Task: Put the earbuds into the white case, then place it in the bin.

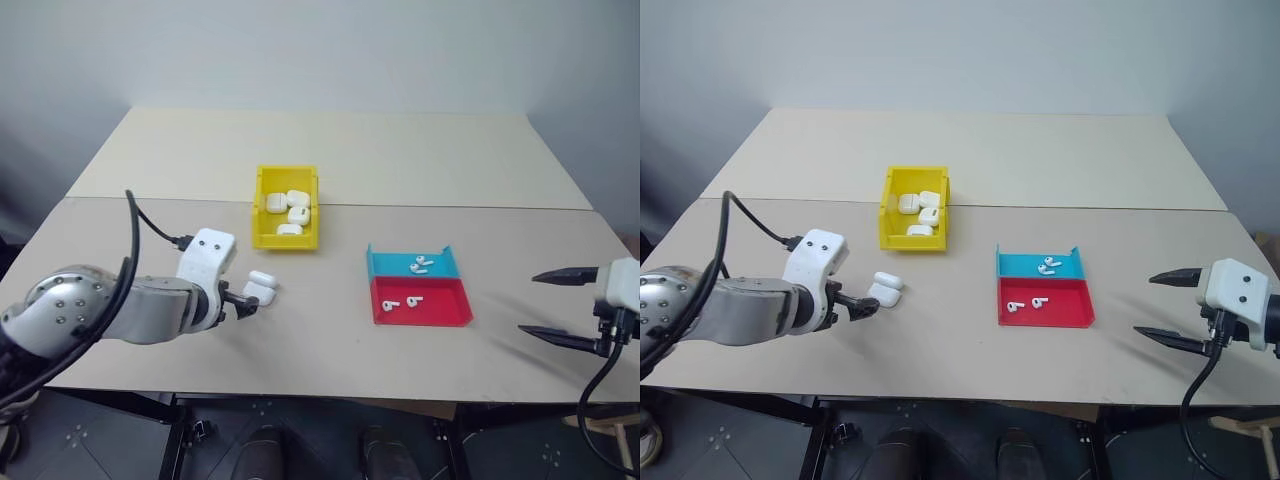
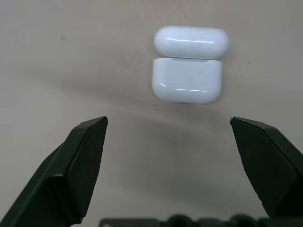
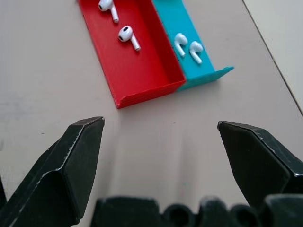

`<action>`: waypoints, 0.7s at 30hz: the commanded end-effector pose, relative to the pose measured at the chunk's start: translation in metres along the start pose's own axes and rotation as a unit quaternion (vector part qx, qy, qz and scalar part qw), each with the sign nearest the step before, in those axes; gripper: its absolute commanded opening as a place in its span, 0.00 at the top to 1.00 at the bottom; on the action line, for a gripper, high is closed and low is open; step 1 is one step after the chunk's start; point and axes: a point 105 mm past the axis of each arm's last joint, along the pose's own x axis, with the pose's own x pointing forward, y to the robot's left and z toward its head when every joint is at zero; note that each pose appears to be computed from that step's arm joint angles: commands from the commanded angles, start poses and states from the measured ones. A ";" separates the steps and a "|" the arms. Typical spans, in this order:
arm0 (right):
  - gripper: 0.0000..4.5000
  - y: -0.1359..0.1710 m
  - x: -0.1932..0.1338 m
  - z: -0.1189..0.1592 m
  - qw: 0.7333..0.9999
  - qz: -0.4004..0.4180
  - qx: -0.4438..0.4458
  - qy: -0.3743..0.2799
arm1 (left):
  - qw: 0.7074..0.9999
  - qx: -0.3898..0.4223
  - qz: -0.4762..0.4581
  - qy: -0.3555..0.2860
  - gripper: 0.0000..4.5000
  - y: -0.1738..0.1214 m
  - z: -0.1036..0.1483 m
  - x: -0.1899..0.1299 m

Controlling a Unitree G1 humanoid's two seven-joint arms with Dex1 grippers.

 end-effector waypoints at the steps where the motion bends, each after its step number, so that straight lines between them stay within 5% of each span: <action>1: 0.01 -0.007 -0.009 0.010 1.000 -0.026 -0.015 -0.008 | 1.000 -0.006 0.008 -0.003 0.00 0.001 0.010 0.004; 21: 0.01 0.006 -0.006 0.000 0.999 -0.040 0.000 -0.005 | 0.996 -0.005 0.020 0.091 0.00 0.003 0.015 0.036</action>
